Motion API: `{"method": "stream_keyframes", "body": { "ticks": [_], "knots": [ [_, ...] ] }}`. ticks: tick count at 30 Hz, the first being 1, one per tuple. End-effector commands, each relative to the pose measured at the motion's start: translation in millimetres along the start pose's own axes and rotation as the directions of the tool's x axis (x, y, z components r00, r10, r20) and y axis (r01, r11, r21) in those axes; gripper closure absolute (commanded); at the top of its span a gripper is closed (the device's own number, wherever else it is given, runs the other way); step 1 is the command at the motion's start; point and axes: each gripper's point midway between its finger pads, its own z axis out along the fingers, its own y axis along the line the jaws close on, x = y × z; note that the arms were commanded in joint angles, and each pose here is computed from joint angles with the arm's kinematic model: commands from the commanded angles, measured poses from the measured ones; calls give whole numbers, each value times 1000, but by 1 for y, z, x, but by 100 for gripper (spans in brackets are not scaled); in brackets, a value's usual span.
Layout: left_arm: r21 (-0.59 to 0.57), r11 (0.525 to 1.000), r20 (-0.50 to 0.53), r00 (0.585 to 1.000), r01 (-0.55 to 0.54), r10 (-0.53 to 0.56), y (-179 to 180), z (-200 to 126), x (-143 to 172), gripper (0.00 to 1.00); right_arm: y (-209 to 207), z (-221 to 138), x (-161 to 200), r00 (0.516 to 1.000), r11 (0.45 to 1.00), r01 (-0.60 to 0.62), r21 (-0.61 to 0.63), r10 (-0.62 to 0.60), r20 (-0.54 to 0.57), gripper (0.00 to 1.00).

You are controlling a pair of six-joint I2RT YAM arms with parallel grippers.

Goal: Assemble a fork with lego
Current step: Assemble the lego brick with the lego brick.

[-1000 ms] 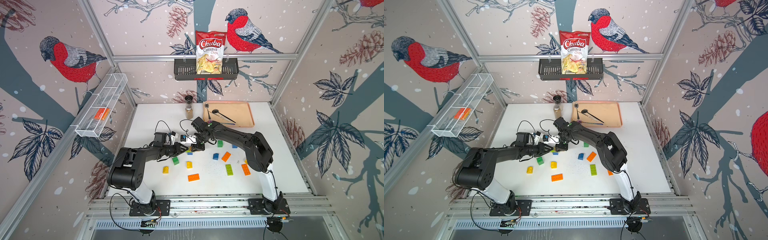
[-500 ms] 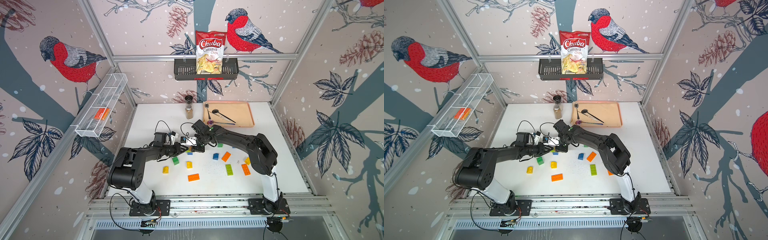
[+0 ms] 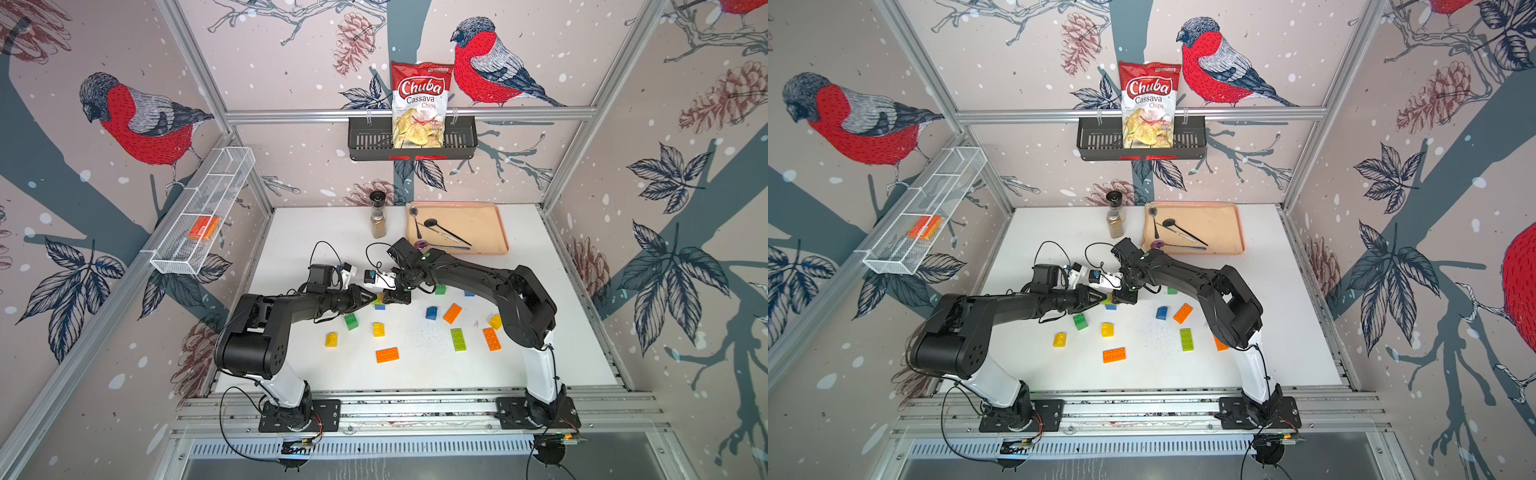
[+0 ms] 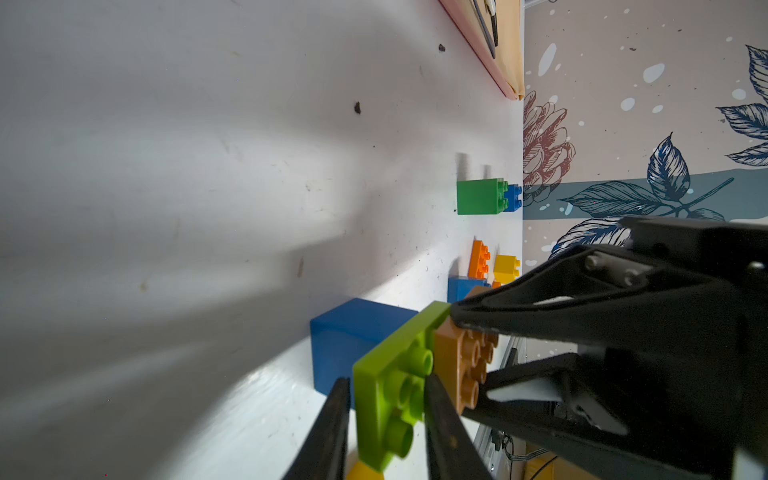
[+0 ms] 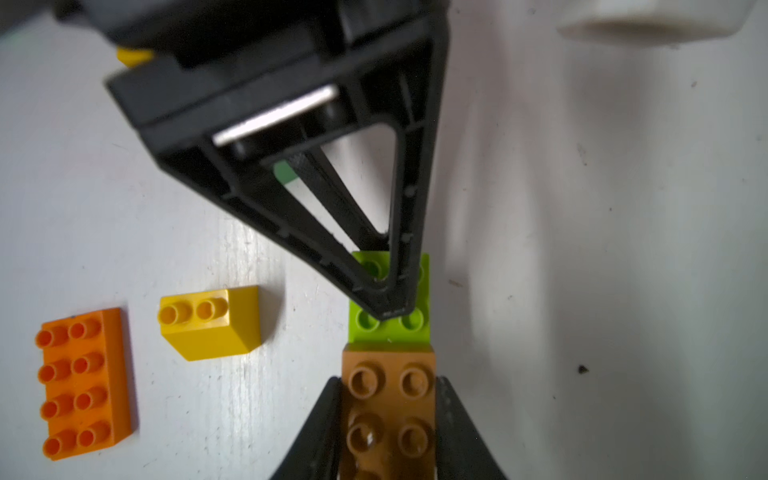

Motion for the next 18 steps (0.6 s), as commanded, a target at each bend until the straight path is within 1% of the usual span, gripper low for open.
{"method": "stream_keyframes", "body": {
  "ticks": [1,5,12,18],
  "knots": [
    [-113,992,-7,999,49,-50,24,-1,9,70,3,-7,16,996,999,16,31,-13,-85,70],
    [-112,993,-7,999,49,-50,24,-1,9,70,1,-8,13,996,999,19,42,-16,-82,70],
    [-85,996,8,999,37,-36,15,-3,4,69,10,11,32,988,999,-33,-25,29,-151,70],
    [-53,999,14,1000,13,-12,2,-5,-3,67,15,20,46,978,997,-62,-46,52,-200,70]
  ]
}}
